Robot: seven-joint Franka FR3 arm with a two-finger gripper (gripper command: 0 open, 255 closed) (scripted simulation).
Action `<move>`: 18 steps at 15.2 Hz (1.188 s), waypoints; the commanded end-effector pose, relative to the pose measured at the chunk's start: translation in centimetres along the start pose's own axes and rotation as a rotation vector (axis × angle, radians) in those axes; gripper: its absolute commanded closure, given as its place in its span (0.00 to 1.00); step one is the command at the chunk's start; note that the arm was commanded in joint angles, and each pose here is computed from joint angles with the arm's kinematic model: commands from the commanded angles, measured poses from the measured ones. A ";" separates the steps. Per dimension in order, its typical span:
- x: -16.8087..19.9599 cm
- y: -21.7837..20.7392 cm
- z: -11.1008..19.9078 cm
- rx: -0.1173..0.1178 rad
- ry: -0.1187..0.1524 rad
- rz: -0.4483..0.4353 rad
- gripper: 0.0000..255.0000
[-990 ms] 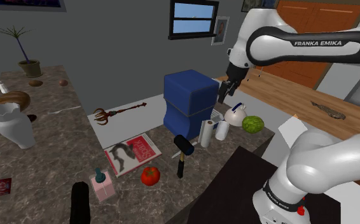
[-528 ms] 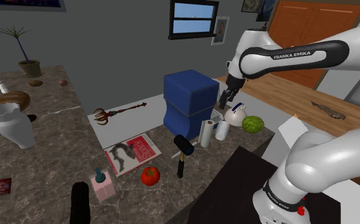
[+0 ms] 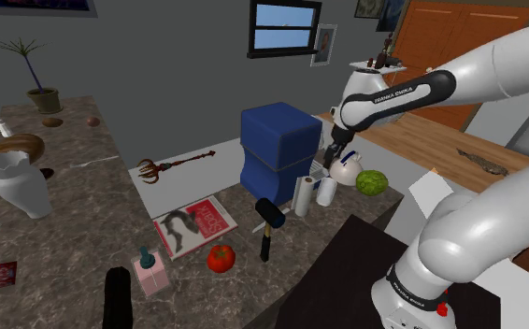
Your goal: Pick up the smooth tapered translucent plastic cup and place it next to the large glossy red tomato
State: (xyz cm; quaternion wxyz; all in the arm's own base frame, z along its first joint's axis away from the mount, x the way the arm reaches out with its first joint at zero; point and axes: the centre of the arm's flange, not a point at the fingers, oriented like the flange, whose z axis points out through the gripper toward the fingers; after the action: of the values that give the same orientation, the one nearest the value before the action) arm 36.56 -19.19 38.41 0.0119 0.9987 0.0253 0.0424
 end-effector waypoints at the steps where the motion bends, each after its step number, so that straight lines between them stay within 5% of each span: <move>1: 0.1 1.9 1.9 -0.003 -0.004 -0.011 0.00; 18: 2.3 16.9 18.4 -0.012 -0.043 -0.091 0.00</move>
State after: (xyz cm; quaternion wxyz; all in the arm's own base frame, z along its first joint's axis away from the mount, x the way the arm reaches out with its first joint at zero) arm 41.25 -35.36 21.69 0.0203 0.9973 0.0676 0.0215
